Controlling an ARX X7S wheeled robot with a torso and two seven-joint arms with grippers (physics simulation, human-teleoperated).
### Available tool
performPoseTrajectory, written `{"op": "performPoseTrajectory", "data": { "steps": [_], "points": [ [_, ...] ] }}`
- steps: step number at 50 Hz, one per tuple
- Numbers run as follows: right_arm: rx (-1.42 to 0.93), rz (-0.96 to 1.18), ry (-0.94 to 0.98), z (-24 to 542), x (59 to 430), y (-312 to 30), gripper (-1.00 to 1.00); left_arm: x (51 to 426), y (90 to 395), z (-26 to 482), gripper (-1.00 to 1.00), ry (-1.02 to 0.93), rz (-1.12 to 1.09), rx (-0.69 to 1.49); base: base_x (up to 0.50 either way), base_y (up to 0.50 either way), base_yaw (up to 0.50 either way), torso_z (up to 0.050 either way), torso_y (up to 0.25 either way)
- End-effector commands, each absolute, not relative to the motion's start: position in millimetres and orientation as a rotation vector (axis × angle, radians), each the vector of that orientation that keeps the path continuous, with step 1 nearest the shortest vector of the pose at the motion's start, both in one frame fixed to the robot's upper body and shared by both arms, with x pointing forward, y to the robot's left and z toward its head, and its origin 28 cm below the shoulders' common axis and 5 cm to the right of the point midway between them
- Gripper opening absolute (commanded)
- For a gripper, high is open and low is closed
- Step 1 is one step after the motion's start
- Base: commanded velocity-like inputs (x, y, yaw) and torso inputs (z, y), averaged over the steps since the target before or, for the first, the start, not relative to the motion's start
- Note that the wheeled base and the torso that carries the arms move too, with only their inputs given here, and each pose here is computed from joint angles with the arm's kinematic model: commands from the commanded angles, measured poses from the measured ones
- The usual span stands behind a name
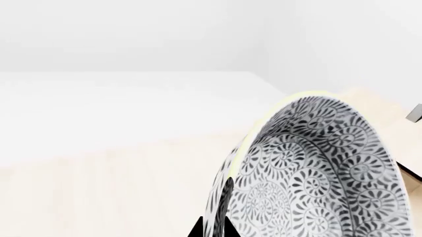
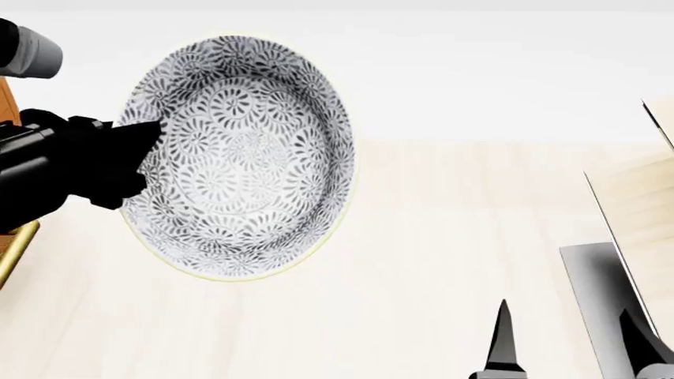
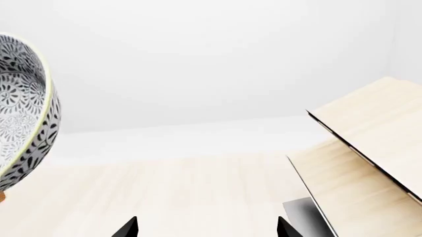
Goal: Close the top drawer of the cabinet and put the bowl on top of it.
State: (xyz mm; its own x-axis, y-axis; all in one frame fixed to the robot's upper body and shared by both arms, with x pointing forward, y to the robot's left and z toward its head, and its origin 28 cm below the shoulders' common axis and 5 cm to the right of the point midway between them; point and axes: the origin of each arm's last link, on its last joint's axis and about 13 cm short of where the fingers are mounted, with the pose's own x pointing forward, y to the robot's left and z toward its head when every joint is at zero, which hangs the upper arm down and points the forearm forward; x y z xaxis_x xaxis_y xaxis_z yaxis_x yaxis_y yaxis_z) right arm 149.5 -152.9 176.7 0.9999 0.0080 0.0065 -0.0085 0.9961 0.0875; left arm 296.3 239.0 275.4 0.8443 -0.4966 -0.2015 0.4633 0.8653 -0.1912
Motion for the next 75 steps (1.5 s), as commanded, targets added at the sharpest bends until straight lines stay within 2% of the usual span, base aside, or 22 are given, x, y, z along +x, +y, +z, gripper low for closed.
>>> {"op": "performPoseTrajectory", "data": {
  "steps": [1, 40, 75],
  "points": [
    [0.088, 0.008, -0.006, 177.7, 150.2, -153.5, 1.0, 294.3, 246.2, 290.2, -1.0, 0.204, -0.494, -0.16, 0.0, 0.0, 0.0, 0.0, 0.0],
    [0.089, 0.006, 0.007, 172.9, 153.6, -152.9, 1.0, 280.9, 266.1, 327.5, -1.0, 0.062, -0.414, -0.239, 0.0, 0.0, 0.0, 0.0, 0.001],
    [0.079, 0.018, 0.001, 177.7, 153.7, -149.4, 1.0, 271.1, 297.8, 356.7, -1.0, -0.07, -0.287, -0.346, 0.0, 0.0, 0.0, 0.0, 0.0]
  ]
}}
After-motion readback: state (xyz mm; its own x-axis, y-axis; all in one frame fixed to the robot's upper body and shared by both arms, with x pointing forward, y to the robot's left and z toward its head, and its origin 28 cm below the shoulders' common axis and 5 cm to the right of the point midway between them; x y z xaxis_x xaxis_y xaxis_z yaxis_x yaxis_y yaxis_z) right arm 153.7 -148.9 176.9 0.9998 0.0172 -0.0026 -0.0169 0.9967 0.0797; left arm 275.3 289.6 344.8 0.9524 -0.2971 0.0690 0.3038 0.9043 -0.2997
